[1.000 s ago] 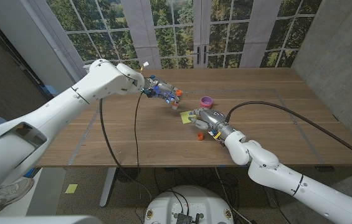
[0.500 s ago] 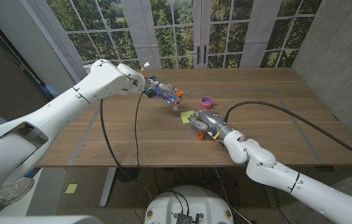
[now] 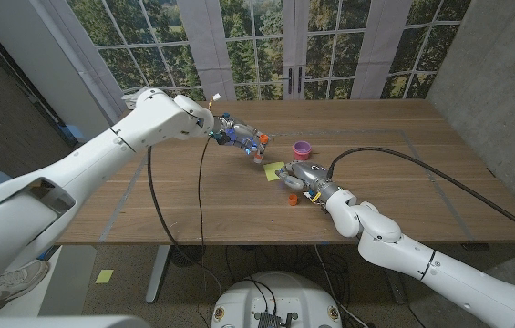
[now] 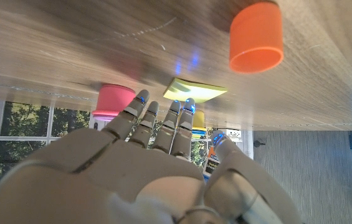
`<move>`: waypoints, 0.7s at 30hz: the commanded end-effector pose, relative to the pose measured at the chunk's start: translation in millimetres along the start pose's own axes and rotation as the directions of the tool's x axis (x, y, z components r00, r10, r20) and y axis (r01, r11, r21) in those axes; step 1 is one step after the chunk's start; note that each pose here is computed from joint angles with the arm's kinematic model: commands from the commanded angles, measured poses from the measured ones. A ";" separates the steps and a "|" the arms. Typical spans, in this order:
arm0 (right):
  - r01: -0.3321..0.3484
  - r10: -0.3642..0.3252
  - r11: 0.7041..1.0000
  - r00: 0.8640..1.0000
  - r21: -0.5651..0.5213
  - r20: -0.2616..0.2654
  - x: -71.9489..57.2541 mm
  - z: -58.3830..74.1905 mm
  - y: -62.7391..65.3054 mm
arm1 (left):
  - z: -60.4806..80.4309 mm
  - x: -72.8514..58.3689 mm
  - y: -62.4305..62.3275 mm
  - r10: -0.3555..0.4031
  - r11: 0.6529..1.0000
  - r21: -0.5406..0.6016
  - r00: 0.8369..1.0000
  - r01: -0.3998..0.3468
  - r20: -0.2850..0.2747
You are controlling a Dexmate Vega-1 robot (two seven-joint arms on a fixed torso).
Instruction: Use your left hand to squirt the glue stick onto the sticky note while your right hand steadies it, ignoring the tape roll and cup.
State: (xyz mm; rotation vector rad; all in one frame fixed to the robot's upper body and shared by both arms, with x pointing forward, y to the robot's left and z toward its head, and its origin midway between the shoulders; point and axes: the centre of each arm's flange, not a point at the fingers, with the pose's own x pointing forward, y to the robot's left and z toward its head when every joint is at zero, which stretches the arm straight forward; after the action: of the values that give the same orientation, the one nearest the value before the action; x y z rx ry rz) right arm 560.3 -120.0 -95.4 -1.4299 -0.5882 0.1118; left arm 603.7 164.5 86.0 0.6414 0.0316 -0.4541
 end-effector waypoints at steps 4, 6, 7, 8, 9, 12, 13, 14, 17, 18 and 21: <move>-0.022 0.022 1.000 1.000 -0.005 -0.013 8.0 -0.7 1.6 | -3.4 9.8 -2.2 -0.043 0.999 -0.006 0.999 0.043 0.025; -0.024 0.024 1.000 1.000 -0.003 -0.010 8.5 -0.6 1.7 | -4.3 13.5 -3.2 -0.067 0.998 -0.003 0.997 0.067 0.037; -0.024 0.024 1.000 1.000 -0.006 -0.012 8.8 -0.3 1.7 | -4.8 15.0 -4.1 -0.072 0.997 -0.002 0.997 0.072 0.036; -0.025 0.025 1.000 1.000 -0.002 -0.011 9.1 -0.5 1.7 | -4.9 16.2 -4.7 -0.076 0.997 0.004 0.997 0.076 0.032; -0.023 0.023 1.000 1.000 0.000 -0.013 9.2 -0.5 1.8 | -5.4 18.2 -5.4 -0.084 0.996 0.006 0.996 0.084 0.031; -0.026 0.026 1.000 1.000 0.003 -0.015 9.5 -0.4 1.9 | -6.6 22.2 -6.7 -0.095 0.995 0.011 0.995 0.095 0.025; -0.026 0.026 1.000 1.000 -0.001 -0.016 9.5 0.0 2.0 | -6.9 23.3 -7.1 -0.100 0.995 0.011 0.995 0.100 0.021; -0.025 0.025 1.000 1.000 0.003 -0.016 9.6 -0.1 2.2 | -7.1 24.2 -7.3 -0.105 0.994 0.012 0.994 0.105 0.017; -0.029 0.029 1.000 0.999 0.008 -0.017 10.3 -0.1 2.0 | -6.7 26.3 -8.6 -0.112 0.993 0.023 0.994 0.112 0.002; -0.030 0.031 1.000 0.999 0.004 -0.018 10.5 0.1 2.0 | -6.5 26.7 -9.0 -0.116 0.993 0.025 0.993 0.116 0.000; -0.032 0.033 0.999 0.999 0.009 -0.016 10.3 0.2 2.4 | -6.5 28.0 -10.1 -0.121 0.992 0.041 0.993 0.120 0.003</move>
State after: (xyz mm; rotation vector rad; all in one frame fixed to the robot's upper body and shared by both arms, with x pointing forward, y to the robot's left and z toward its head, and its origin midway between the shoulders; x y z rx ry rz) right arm 568.3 -116.5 -94.1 -1.4354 -0.5597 0.1208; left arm 619.8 155.3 74.9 0.6493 0.0433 -0.5416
